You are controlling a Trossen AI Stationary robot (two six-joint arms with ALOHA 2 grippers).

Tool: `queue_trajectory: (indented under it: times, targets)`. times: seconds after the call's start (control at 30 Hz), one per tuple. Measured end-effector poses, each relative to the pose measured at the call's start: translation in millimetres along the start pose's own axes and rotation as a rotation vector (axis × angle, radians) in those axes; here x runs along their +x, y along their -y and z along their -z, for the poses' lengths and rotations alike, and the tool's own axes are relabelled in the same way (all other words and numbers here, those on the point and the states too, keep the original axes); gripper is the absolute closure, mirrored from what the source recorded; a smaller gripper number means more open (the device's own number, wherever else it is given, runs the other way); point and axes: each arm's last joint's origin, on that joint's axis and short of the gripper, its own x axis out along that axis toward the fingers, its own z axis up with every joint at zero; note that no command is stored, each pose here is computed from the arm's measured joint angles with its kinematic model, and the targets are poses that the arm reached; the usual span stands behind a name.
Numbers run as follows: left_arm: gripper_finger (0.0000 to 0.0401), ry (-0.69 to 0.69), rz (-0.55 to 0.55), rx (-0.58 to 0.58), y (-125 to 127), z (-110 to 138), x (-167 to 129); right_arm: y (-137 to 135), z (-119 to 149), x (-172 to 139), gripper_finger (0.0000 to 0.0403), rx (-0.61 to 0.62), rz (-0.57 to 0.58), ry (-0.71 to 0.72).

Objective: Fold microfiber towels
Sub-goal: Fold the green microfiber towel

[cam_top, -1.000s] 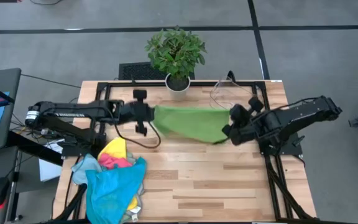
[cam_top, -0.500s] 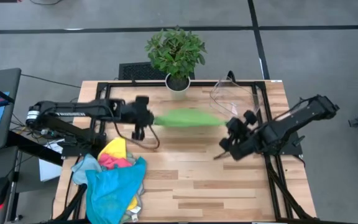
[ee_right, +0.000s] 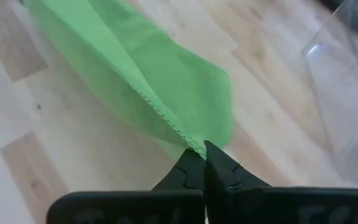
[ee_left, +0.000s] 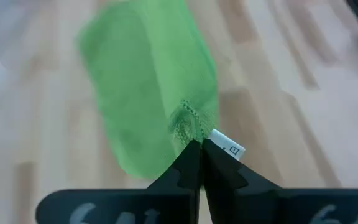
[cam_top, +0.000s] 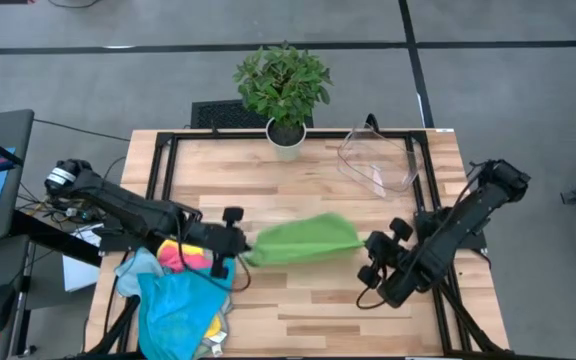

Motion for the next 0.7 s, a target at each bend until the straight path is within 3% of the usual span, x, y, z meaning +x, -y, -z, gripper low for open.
queue_trajectory:
  times: [0.13, 0.3, 0.53, 0.7]
  targets:
    - [0.0374, -0.029, 0.115, 0.036, 16.9, 10.6, 11.3, -9.7, 8.4, 1.1, 0.0391, 0.012, -0.021, -0.008]
    - [0.0301, -0.049, 0.18, -0.002, 29.2, 13.8, 20.3, -15.3, 11.6, 3.6, 0.0385, 0.016, -0.039, -0.043]
    - [0.0196, -0.011, 0.056, -0.157, 29.0, 10.6, 21.7, -17.5, 13.2, 3.4, 0.0386, 0.032, -0.05, -0.045]
    - [0.0185, 0.035, 0.034, -0.217, 33.5, 7.1, 22.6, -17.6, 12.9, 3.6, 0.0383, 0.064, -0.05, -0.045]
